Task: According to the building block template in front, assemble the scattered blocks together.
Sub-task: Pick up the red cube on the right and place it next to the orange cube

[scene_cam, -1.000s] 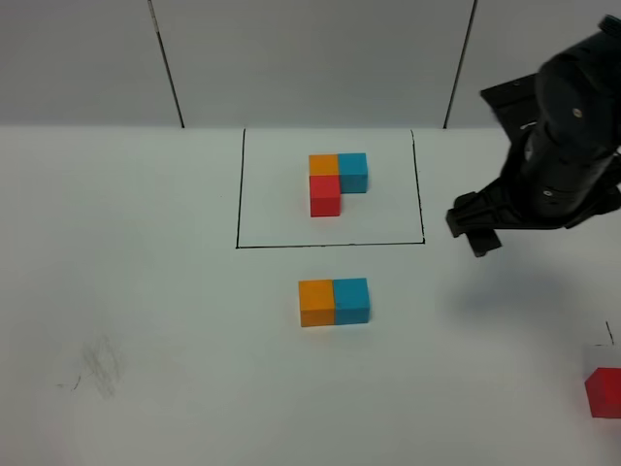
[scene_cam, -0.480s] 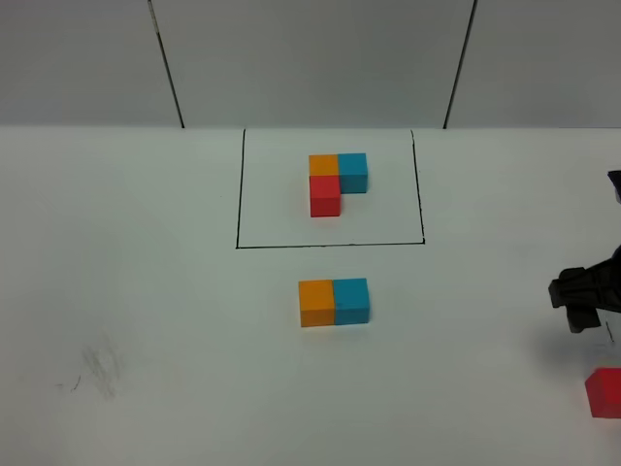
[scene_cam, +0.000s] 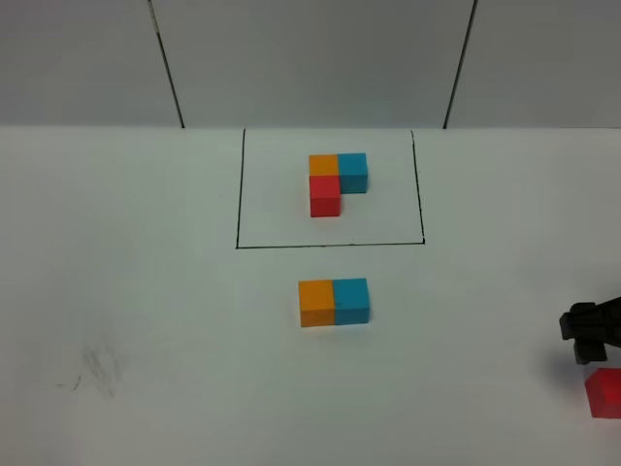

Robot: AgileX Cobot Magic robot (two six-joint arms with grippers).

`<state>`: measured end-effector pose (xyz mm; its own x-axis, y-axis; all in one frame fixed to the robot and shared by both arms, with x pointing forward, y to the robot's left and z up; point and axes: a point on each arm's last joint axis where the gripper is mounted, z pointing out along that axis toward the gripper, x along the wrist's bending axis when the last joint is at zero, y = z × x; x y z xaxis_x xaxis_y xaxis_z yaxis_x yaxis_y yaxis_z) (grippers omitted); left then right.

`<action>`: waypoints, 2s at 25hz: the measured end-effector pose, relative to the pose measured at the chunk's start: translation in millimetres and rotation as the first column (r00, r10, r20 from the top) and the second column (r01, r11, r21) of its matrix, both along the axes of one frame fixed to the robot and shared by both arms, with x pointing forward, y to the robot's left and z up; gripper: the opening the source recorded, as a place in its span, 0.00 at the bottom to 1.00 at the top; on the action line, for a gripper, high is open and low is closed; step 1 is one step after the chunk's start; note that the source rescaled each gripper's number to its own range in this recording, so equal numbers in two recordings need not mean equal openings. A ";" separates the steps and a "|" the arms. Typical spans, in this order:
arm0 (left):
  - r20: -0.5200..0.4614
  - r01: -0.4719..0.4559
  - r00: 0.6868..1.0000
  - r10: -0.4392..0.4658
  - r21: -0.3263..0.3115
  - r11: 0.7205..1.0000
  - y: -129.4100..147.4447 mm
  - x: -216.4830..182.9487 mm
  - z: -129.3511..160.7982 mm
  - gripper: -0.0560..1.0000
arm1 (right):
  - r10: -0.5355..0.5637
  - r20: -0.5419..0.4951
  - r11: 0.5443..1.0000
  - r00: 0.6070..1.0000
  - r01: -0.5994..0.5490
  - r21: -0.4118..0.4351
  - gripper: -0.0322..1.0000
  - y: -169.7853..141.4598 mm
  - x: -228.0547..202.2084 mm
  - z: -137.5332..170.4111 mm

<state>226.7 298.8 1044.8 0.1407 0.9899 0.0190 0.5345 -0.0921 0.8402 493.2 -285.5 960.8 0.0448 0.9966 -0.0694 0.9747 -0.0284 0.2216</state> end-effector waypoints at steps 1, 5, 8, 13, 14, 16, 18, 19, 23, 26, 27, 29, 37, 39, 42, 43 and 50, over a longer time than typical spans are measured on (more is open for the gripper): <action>0.000 0.000 1.000 0.000 0.000 1.000 0.0 0.0 0.0 0.98 | -0.005 0.000 1.000 1.000 0.005 0.004 0.91 -0.6 -0.7 -1.2; 0.000 0.000 1.000 0.000 0.000 1.000 0.0 0.0 0.0 0.98 | -0.016 0.008 1.000 1.000 0.016 0.013 0.91 -5.7 -5.0 -9.0; 0.000 0.000 1.000 0.000 0.000 1.000 0.0 0.0 0.0 0.98 | -0.019 0.006 1.000 1.000 0.019 0.014 0.91 -7.3 -7.9 -13.0; 0.000 0.000 1.000 0.000 0.000 1.000 0.0 0.0 0.0 0.98 | -0.025 -0.026 0.999 0.999 0.025 0.024 0.91 -6.2 -5.2 -23.9; 0.000 0.000 1.000 0.000 0.000 1.000 0.0 0.0 0.0 0.98 | -0.027 -0.037 0.999 0.999 0.028 0.027 0.91 -5.9 -4.4 -27.4; 0.000 0.000 1.000 0.000 0.000 1.000 0.0 0.0 0.0 0.98 | -0.027 -0.049 0.999 0.998 0.028 0.028 0.91 -5.6 -3.1 -32.2; 0.000 0.000 1.000 0.000 0.000 1.000 0.0 0.0 0.0 0.98 | -0.025 -0.051 0.999 0.998 0.027 0.029 0.91 -5.5 -2.1 -34.7; 0.000 0.000 1.000 0.000 0.000 1.000 0.0 0.0 0.0 0.98 | -0.025 -0.052 0.999 0.998 0.027 0.029 0.91 -5.4 -1.9 -35.3; 0.000 0.000 1.000 0.000 0.000 1.000 0.0 0.0 0.0 0.98 | -0.024 -0.068 0.999 0.997 0.026 0.028 0.91 -5.3 -0.5 -41.5; 0.000 0.000 1.000 0.000 0.000 1.000 0.0 0.0 0.0 0.98 | -0.023 -0.081 0.999 0.996 0.025 0.028 0.91 -5.1 0.8 -47.1; 0.000 0.000 1.000 0.000 0.000 1.000 0.0 0.0 0.0 0.98 | -0.023 -0.083 0.999 0.996 0.025 0.028 0.91 -5.0 1.3 -48.6; 0.000 0.000 1.000 0.000 0.000 1.000 0.0 0.0 0.0 0.98 | -0.022 -0.085 0.999 0.996 0.025 0.029 0.91 -4.9 2.1 -50.8; 0.000 -0.001 1.000 0.001 -0.001 1.000 0.0 0.0 0.0 0.98 | -0.022 -0.106 0.999 0.994 0.025 0.029 0.91 -4.6 3.9 -60.8; 0.000 -0.001 1.000 0.001 -0.001 1.000 0.0 0.0 0.0 0.98 | -0.022 -0.114 0.999 0.993 0.025 0.029 0.91 -4.6 4.2 -63.7; 0.001 -0.001 1.000 0.001 -0.001 1.000 0.0 0.0 0.1 0.98 | -0.022 -0.122 0.999 0.992 0.026 0.029 0.91 -4.5 4.2 -65.9; 0.001 -0.001 1.000 0.001 -0.001 1.000 0.0 0.0 0.1 0.98 | -0.022 -0.122 0.999 0.992 0.026 0.029 0.90 -4.5 4.2 -65.9; 0.001 -0.001 1.000 0.001 -0.001 1.000 0.0 0.0 0.1 0.98 | -0.022 -0.122 0.999 0.992 0.026 0.029 0.46 -4.5 4.2 -65.9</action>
